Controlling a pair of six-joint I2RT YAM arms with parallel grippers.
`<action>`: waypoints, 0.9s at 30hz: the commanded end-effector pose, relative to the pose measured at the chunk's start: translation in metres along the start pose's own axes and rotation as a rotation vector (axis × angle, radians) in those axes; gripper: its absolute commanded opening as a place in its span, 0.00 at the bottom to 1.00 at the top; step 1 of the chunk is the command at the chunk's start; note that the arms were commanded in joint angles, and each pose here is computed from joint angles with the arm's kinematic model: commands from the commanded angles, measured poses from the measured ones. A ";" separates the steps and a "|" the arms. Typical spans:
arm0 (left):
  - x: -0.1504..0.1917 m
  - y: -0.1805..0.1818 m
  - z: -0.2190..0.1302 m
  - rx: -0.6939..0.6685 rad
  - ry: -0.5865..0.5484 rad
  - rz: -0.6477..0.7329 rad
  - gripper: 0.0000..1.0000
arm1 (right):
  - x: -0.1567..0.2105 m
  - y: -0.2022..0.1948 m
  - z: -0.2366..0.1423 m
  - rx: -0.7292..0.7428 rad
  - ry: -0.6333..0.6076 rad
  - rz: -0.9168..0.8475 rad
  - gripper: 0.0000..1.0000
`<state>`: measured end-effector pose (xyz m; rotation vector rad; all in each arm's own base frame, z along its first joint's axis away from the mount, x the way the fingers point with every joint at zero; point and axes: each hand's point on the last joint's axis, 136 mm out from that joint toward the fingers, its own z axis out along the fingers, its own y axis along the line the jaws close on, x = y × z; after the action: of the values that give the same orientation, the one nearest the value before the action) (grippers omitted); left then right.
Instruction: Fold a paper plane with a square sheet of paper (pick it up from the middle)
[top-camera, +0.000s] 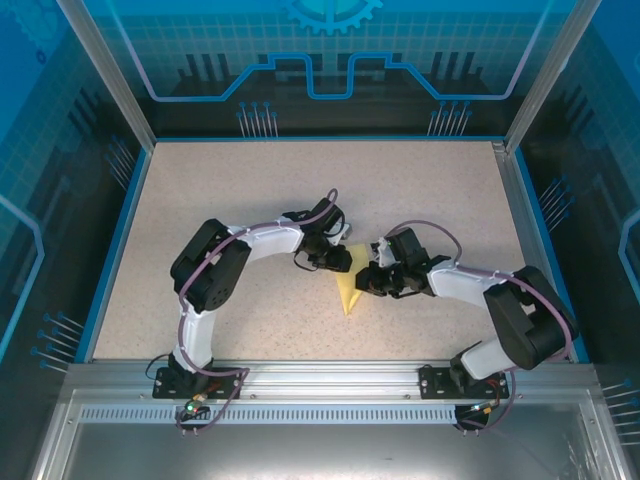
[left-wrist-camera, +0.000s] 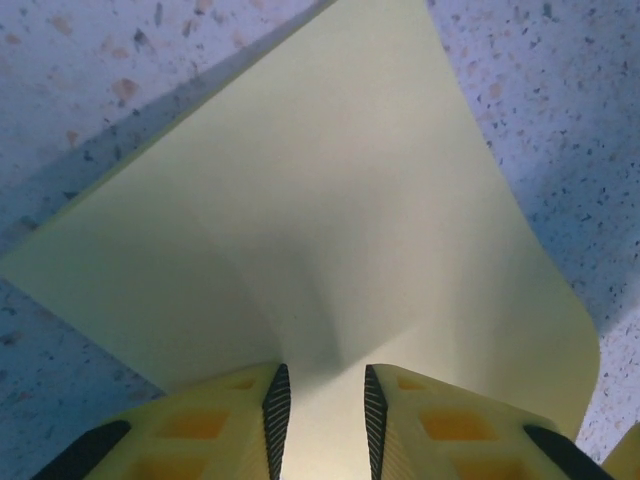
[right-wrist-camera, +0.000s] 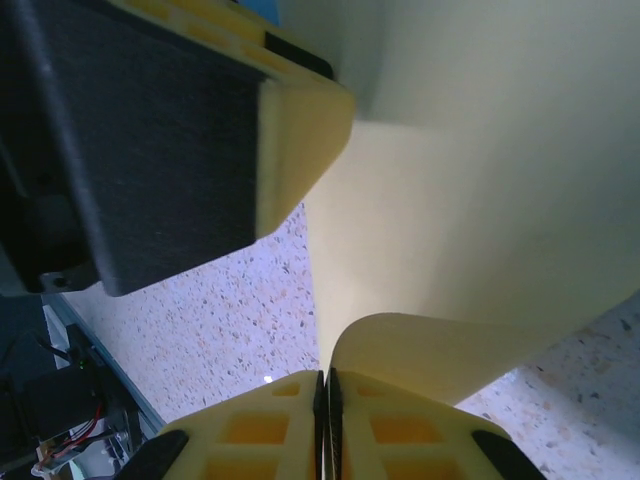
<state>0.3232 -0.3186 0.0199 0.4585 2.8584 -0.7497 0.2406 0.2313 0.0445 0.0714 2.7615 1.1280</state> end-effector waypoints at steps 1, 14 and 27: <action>-0.002 -0.001 0.003 0.002 0.013 0.021 0.30 | -0.001 0.009 0.005 -0.010 0.021 -0.033 0.13; 0.007 0.002 0.007 0.010 0.034 0.003 0.30 | -0.004 0.007 0.018 0.046 0.047 -0.050 0.14; 0.009 0.000 0.006 0.025 0.032 -0.001 0.30 | -0.007 -0.006 0.024 0.124 0.037 -0.023 0.15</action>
<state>0.3248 -0.3211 0.0203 0.4603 2.8509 -0.7640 0.2516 0.2420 0.0273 0.0346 2.8311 1.0065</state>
